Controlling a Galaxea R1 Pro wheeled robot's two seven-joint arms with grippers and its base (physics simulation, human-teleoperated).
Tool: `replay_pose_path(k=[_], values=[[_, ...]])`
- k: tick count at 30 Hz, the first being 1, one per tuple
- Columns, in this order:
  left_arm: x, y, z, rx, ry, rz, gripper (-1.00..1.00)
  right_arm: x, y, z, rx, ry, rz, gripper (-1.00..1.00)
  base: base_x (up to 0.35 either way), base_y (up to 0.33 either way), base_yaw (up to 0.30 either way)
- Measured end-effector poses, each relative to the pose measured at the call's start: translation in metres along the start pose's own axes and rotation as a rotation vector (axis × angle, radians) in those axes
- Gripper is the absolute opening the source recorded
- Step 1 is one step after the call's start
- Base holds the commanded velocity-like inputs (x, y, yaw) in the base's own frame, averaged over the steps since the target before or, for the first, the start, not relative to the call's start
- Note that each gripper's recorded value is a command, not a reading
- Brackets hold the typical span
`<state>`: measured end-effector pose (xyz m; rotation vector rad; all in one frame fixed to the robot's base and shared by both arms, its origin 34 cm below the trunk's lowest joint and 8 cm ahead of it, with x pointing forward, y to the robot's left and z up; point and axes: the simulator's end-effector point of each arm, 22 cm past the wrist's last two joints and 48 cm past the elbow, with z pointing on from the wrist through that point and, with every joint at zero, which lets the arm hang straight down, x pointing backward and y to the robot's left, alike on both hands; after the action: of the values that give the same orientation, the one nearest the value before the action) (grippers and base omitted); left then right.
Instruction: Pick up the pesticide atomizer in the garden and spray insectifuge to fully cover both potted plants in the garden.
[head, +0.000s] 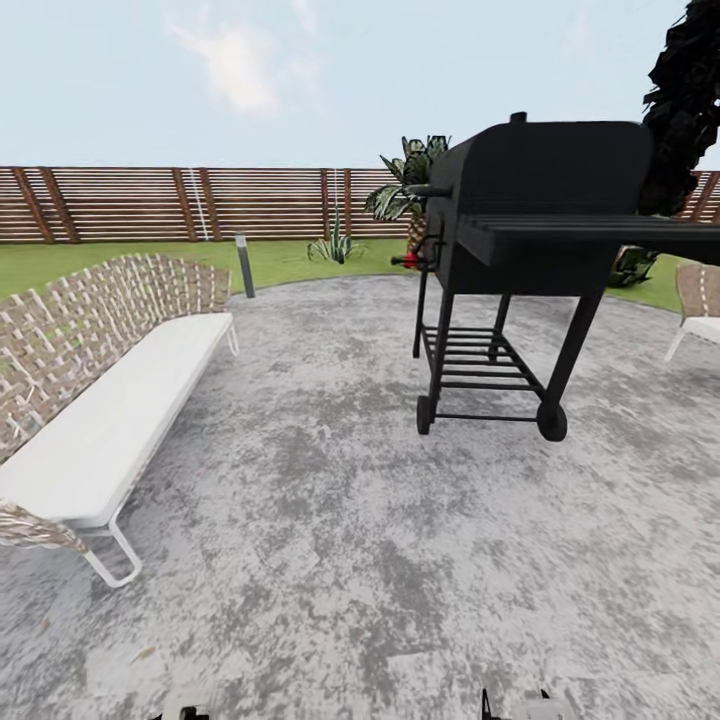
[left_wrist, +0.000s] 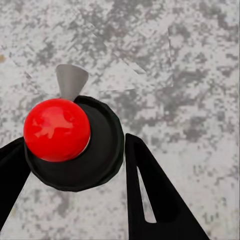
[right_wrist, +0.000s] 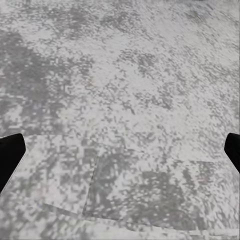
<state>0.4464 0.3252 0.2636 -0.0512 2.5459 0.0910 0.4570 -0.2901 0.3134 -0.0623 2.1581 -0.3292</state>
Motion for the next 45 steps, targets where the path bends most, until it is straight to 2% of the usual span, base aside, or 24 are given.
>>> replay_pose_path(k=[28, 45], values=[[-0.0001, 0.0005, 0.0, -0.001, 0.0, 0.0, -1.0, 0.0, 0.0, 0.0, 0.0, 0.0, 0.0, 1.0, 0.34, 0.078, 0.0], [0.0002, 0.0004, 0.0, 0.0, 0.0, 0.0, -1.0, -0.0001, 0.0, 0.0, 0.0, 0.0, 0.0, 1.0, 0.34, 0.006, 0.0]])
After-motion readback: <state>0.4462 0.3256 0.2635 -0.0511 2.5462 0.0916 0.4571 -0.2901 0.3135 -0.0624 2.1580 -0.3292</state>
